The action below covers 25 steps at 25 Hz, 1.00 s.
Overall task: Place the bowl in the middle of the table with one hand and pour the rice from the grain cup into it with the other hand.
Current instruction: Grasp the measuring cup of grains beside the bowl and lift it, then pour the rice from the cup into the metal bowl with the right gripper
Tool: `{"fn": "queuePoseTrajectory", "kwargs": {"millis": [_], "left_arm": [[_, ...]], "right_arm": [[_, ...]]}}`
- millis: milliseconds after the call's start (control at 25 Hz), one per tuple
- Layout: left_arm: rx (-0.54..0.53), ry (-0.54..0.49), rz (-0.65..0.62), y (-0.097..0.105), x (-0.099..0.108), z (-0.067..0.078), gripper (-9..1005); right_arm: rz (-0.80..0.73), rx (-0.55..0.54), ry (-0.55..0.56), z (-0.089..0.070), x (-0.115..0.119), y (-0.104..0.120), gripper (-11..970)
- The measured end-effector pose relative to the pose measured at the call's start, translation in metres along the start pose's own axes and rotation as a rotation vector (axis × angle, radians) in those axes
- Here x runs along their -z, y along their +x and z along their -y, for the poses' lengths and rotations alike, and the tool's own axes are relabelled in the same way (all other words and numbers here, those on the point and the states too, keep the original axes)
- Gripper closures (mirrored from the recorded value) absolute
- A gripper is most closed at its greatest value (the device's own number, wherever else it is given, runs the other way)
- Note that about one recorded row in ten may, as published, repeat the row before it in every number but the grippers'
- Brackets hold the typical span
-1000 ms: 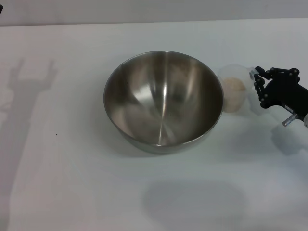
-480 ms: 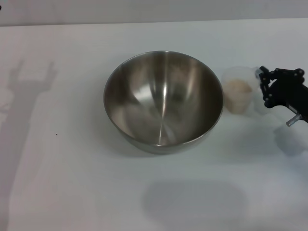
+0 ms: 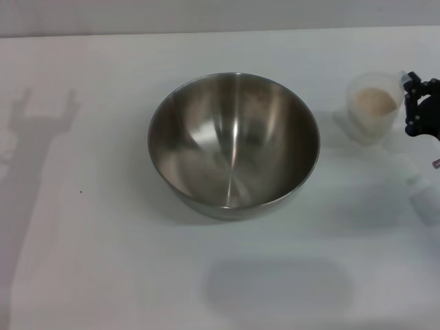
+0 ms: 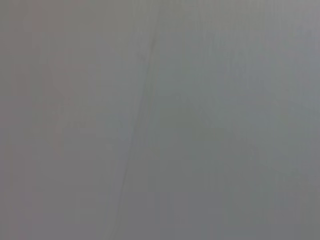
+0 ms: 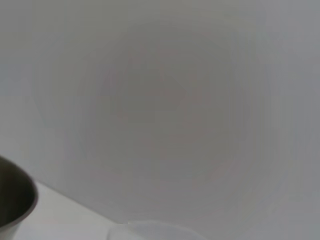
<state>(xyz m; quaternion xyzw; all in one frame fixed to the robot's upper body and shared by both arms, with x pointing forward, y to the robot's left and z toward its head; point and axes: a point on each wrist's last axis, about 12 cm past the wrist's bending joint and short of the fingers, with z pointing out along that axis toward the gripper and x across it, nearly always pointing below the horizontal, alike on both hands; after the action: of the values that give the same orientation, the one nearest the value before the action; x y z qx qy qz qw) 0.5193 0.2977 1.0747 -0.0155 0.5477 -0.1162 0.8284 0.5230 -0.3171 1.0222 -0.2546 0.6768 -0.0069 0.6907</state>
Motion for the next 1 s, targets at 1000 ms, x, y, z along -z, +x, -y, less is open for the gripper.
{"fn": "queuePoseTrajectory", "kwargs": {"millis": [1000], "left_arm": [[0.019, 0.015, -0.006, 0.001, 0.006, 0.001, 134]], "right_arm": [[0.494, 0.355, 0.161, -0.025, -0.038, -0.078, 948]]}}
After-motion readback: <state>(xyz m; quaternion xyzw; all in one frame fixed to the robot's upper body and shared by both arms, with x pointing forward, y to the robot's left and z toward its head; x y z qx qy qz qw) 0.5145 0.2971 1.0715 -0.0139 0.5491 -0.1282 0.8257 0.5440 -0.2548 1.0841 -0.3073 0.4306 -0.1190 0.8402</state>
